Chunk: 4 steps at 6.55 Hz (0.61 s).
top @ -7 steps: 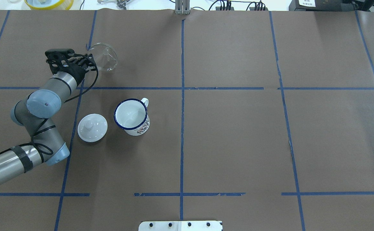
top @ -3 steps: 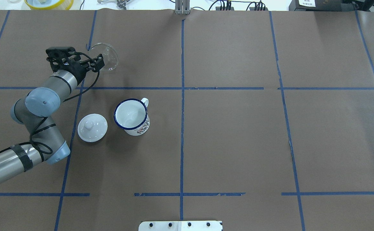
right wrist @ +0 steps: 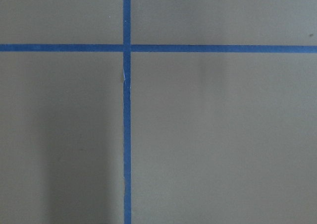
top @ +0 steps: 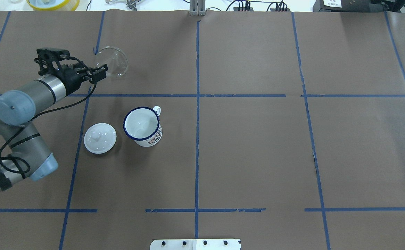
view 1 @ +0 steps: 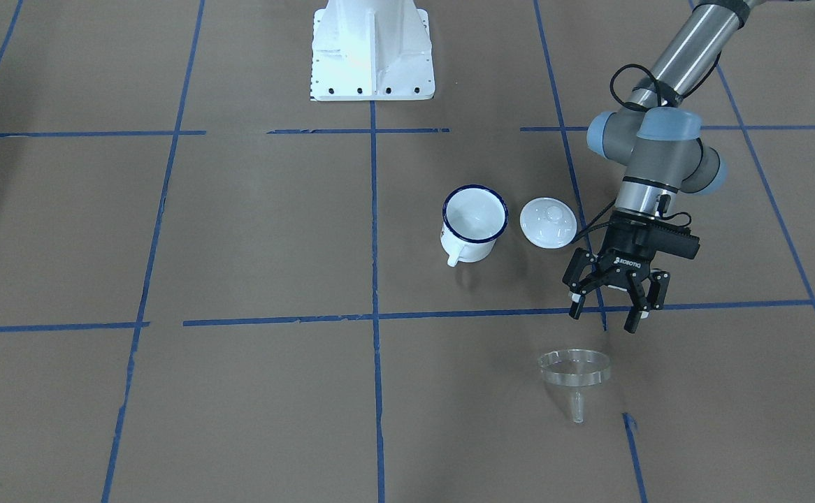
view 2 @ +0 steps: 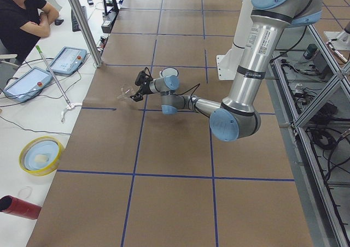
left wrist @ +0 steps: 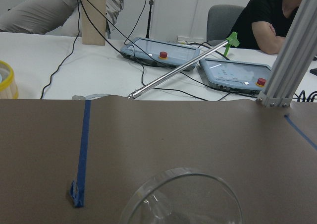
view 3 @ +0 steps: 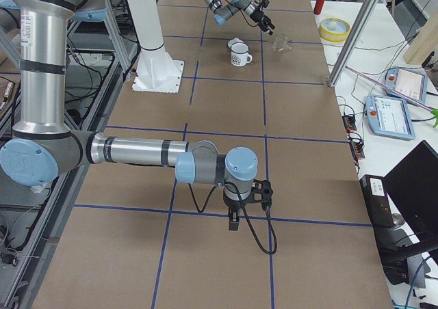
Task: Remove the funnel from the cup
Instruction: 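Move the left gripper back over the white lid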
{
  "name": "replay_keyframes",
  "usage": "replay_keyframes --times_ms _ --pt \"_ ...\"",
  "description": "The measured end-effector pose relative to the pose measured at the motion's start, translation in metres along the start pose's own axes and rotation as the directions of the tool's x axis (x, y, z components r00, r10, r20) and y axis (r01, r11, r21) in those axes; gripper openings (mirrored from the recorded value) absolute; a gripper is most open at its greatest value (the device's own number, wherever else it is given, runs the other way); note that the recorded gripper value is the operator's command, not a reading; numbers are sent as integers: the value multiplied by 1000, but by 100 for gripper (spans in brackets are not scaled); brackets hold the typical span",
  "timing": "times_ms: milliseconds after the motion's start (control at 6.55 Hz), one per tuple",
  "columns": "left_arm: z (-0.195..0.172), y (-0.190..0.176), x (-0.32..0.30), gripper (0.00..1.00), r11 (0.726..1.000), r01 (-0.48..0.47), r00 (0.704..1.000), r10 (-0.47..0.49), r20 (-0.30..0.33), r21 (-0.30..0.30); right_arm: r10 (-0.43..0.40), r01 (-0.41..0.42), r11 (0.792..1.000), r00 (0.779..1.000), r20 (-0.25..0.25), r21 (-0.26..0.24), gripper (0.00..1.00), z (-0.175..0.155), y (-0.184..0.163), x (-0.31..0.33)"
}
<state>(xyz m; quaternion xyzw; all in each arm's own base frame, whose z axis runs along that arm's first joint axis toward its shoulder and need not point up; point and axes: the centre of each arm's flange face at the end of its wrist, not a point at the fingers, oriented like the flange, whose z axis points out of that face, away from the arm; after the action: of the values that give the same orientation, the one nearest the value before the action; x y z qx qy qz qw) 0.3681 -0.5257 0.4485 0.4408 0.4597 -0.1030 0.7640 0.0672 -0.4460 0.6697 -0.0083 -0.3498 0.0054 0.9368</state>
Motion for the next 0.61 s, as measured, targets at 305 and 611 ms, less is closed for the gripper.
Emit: replay_keyframes --times_ms 305,611 --pt "-42 -13 23 100 988 -11 999 15 30 -157 0 0 1000 1000 0 0 100 0 0 0" --pt "-58 -19 52 100 933 7 993 36 114 -360 1 -1 1000 1000 0 -1 100 1 0 0"
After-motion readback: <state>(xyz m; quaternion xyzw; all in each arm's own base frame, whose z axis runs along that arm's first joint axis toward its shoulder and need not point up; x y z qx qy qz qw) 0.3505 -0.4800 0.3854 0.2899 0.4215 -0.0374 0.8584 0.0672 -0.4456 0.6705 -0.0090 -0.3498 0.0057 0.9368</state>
